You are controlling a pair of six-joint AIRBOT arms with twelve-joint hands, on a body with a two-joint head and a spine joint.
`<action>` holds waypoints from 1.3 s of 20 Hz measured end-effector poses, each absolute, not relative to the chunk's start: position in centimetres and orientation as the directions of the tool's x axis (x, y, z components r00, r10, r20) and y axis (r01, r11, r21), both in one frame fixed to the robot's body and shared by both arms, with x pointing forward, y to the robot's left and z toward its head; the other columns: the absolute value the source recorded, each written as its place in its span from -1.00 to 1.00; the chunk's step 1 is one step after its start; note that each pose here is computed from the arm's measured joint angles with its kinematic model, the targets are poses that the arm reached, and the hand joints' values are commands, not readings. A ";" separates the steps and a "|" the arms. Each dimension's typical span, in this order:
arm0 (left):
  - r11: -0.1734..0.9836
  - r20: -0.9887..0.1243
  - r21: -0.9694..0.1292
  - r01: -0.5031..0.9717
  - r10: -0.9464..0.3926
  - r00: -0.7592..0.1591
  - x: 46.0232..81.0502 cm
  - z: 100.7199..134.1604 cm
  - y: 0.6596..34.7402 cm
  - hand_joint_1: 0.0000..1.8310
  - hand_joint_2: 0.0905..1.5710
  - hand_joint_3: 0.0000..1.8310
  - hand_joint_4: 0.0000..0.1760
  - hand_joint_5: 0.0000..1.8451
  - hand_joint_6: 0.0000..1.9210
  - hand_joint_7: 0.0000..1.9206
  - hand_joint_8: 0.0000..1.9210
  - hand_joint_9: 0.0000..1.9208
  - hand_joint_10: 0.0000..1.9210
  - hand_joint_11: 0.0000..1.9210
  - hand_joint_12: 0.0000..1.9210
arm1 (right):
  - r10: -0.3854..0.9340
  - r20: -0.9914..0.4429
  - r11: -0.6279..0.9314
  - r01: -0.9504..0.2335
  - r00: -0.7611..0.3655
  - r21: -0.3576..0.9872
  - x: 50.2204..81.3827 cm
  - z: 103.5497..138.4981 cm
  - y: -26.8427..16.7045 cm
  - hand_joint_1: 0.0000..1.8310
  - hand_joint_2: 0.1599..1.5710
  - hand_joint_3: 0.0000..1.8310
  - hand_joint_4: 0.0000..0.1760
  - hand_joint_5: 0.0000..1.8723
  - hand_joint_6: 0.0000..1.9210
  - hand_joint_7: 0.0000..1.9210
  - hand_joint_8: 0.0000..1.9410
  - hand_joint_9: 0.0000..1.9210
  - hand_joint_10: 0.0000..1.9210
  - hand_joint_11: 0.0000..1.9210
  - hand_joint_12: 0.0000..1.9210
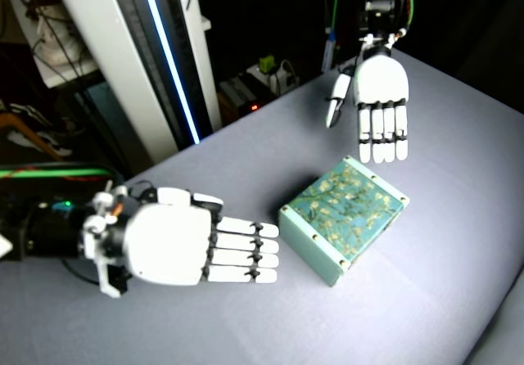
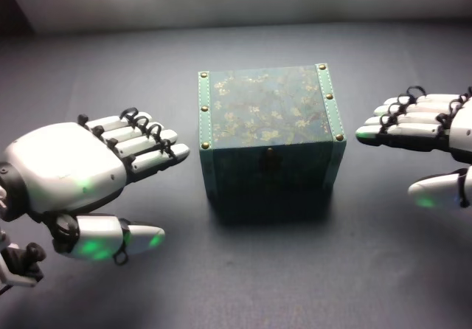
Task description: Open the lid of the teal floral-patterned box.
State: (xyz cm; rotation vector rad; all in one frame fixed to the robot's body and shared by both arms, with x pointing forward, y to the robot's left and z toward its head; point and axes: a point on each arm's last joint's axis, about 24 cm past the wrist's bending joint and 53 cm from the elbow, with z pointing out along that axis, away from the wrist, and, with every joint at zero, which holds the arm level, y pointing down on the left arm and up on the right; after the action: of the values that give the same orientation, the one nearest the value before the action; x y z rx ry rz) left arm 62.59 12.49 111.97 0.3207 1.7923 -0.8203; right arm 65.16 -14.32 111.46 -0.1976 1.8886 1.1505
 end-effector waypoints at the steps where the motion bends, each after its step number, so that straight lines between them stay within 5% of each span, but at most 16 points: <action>1: 0.725 -0.912 -0.371 0.580 -0.166 -0.376 62.7 112.0 12.3 -1.00 0.61 -1.00 -1.00 -1.00 -1.00 -1.00 -1.00 -1.00 -1.00 -1.00 -1.00 | 0.281 -0.752 0.560 -0.535 -0.596 0.632 65.1 111.2 -14.2 -1.00 0.70 -1.00 -1.00 -0.93 -1.00 -0.91 -1.00 -0.97 -0.99 -0.97 -0.99; 20: 0.724 -0.923 -0.337 0.602 -0.126 -0.364 63.5 112.3 11.2 -1.00 0.65 -0.99 -1.00 -1.00 -1.00 -0.99 -1.00 -0.94 -1.00 -0.97 -0.99 | 0.275 -0.747 0.552 -0.537 -0.605 0.638 65.6 110.4 -12.5 -1.00 0.62 -1.00 -1.00 -0.98 -1.00 -0.99 -1.00 -1.00 -1.00 -0.98 -0.99; 23: 0.725 -0.923 -0.336 0.601 -0.126 -0.364 63.6 112.4 11.2 -1.00 0.88 -0.99 -1.00 -0.99 -1.00 -0.93 -1.00 -0.86 -1.00 -0.92 -0.97 | 0.283 -0.751 0.554 -0.538 -0.597 0.636 66.1 110.8 -12.4 -1.00 0.66 -0.99 -1.00 -1.00 -1.00 -1.00 -1.00 -1.00 -1.00 -0.96 -0.98; 26: 0.724 -0.920 -0.345 0.598 -0.135 -0.368 63.8 112.4 10.9 -0.59 1.00 -0.89 -1.00 -1.00 -1.00 -1.00 -1.00 -0.92 -1.00 -0.92 -0.96 | 0.286 -0.748 0.551 -0.536 -0.599 0.640 66.2 110.7 -12.3 -1.00 0.64 -1.00 -1.00 -1.00 -1.00 -1.00 -1.00 -1.00 -1.00 -1.00 -1.00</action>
State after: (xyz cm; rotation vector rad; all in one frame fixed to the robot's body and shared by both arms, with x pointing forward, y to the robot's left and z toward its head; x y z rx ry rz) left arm 63.82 10.94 112.43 0.3647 1.7927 -0.8045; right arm 66.16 -12.26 110.71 -0.2029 1.8939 1.1584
